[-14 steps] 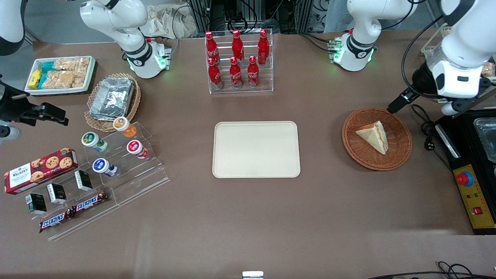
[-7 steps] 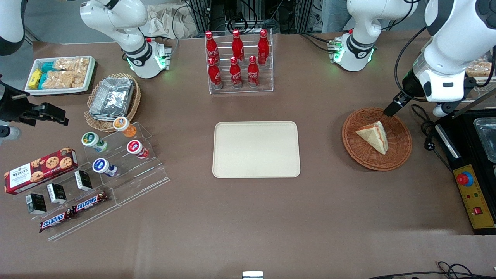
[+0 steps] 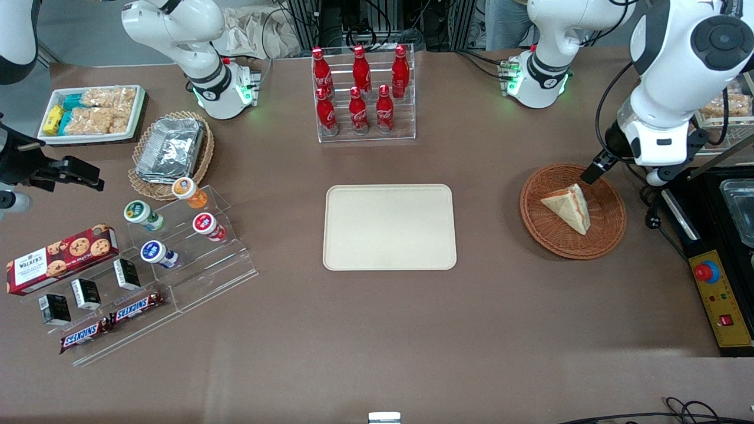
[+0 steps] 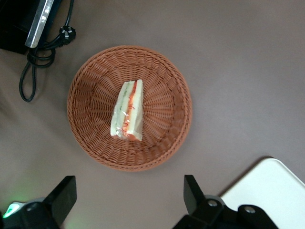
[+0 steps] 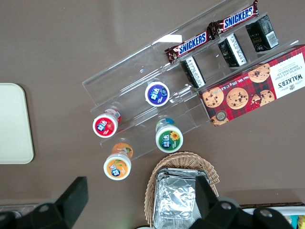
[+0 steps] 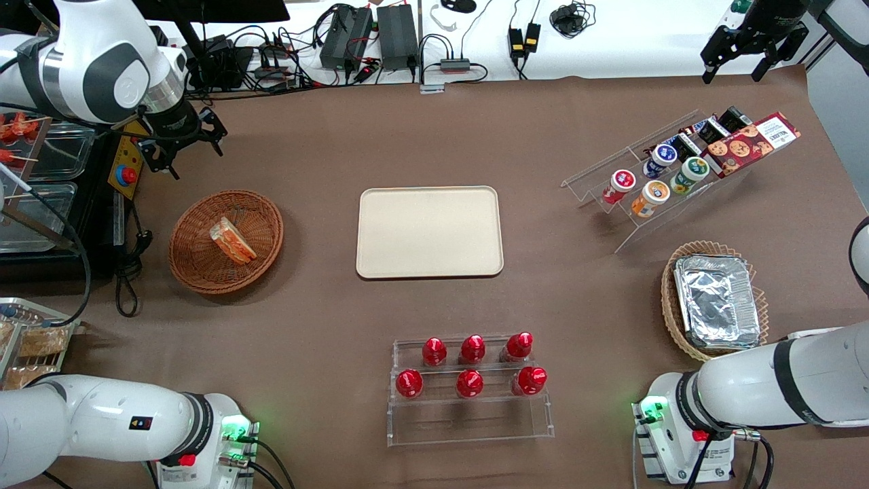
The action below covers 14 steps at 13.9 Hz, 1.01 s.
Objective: Place sandwich from basket to tray
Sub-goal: 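Align the open left gripper with the sandwich and lower toward it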
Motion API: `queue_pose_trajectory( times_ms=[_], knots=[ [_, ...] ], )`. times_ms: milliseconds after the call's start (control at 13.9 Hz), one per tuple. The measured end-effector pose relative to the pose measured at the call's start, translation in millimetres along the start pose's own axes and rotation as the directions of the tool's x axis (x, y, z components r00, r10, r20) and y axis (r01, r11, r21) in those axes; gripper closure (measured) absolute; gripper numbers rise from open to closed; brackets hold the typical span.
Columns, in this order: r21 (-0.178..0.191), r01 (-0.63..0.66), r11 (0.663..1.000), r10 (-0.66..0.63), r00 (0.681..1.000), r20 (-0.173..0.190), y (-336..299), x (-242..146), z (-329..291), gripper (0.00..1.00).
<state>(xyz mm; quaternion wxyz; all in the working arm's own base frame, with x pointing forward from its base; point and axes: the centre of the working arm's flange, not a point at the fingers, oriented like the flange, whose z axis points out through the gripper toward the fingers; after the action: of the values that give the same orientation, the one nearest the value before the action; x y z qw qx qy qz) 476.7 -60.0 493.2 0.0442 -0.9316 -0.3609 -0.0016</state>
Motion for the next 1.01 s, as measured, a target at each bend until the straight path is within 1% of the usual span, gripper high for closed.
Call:
queue_pose_trajectory(
  times_ms=[144, 503, 719, 862, 1006],
  knots=[
    [0.003, -0.009, 1.0, 0.009, 1.0, 0.007, -7.7, 6.3, 10.5, 0.0],
    [-0.001, 0.004, 1.0, -0.004, 1.0, 0.006, -16.2, 12.4, 28.8, 0.0],
    [-0.02, 0.019, 1.0, -0.019, 1.0, -0.002, -23.3, 23.9, 30.6, 0.0],
    [-0.02, 0.011, 1.0, -0.011, 1.0, -0.001, -19.6, 25.8, 40.9, 0.0],
    [-0.039, -0.018, 0.999, 0.017, 1.0, -0.02, -12.6, 28.7, 44.4, 0.0]
  ],
)
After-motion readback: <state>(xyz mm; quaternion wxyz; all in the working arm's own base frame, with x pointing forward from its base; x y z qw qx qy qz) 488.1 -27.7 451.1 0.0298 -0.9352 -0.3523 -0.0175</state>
